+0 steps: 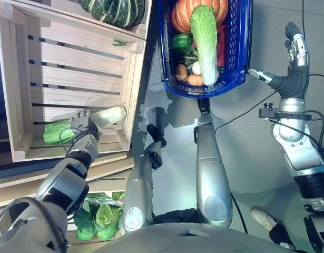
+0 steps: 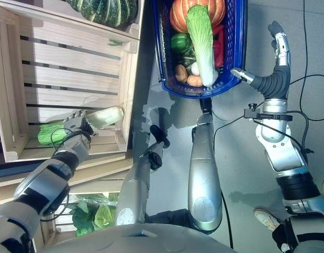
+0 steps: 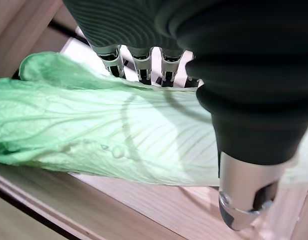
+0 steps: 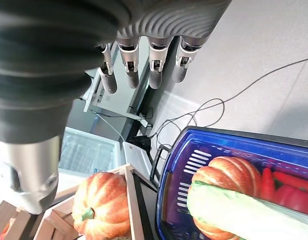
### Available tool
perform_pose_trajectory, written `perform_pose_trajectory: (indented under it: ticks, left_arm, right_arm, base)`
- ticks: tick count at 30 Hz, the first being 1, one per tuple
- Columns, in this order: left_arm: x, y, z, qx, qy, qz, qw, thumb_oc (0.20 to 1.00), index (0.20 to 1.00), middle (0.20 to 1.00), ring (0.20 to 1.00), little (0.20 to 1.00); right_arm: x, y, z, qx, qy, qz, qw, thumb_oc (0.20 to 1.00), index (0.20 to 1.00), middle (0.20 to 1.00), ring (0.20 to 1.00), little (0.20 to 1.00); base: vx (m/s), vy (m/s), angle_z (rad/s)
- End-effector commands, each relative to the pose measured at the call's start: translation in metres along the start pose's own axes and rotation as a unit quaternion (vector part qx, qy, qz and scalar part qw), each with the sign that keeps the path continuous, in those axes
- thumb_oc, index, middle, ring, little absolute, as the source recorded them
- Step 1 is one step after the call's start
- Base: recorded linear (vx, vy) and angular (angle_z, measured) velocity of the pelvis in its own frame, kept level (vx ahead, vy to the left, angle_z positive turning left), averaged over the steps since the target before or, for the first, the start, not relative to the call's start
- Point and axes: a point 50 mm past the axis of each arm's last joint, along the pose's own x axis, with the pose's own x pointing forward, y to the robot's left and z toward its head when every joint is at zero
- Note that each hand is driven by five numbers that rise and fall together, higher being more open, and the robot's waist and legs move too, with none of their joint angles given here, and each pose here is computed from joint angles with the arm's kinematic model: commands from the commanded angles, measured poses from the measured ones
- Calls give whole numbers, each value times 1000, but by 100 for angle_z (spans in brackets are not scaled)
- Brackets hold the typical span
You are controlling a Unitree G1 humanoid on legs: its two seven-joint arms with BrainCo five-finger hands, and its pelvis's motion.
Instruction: Pick up fruits and vegetables into the basket
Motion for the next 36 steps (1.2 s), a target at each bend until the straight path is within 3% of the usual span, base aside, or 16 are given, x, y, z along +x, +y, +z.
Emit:
perform_pose_trajectory:
  ticks: [1,10,19,20,21,22,23,36]
  left_arm:
    - [-4,-4,-49,134,63,41,988,1000,1000,1000,1000,1000]
    - [7,43,-43,226,82,170,956,1000,1000,1000,1000,1000]
    - [4,55,-41,326,103,193,920,1000,1000,1000,1000,1000]
    - [4,55,-42,327,109,191,919,871,871,871,871,871]
    - [4,56,-43,330,114,190,918,545,545,545,545,545]
    - [4,56,-44,330,118,187,918,297,297,297,297,297]
    - [3,55,-46,329,123,185,918,200,200,200,200,200]
    - [-2,39,-55,278,133,166,937,200,200,200,200,200]
  right_arm:
    - [3,-6,24,33,-62,-19,997,1000,1000,1000,1000,1000]
    - [-2,-2,27,30,-85,-30,995,1000,1000,1000,1000,1000]
    - [0,-2,32,43,-110,-44,992,1000,1000,1000,1000,1000]
    - [1,-1,33,43,-112,-43,992,1000,1000,1000,1000,1000]
    - [1,-2,33,44,-115,-43,991,1000,1000,1000,1000,1000]
    - [1,-2,34,45,-117,-44,991,1000,1000,1000,1000,1000]
    - [0,-3,34,46,-119,-46,991,1000,1000,1000,1000,1000]
    - [-3,-6,39,48,-132,-58,988,1000,1000,1000,1000,1000]
  base:
    - [45,48,3]
    - [4,0,1]
    - [-26,-72,3]
    - [-11,-35,1]
    - [-17,-30,-1]
    - [-23,-33,-2]
    - [-23,-31,-2]
    - [-31,-19,2]
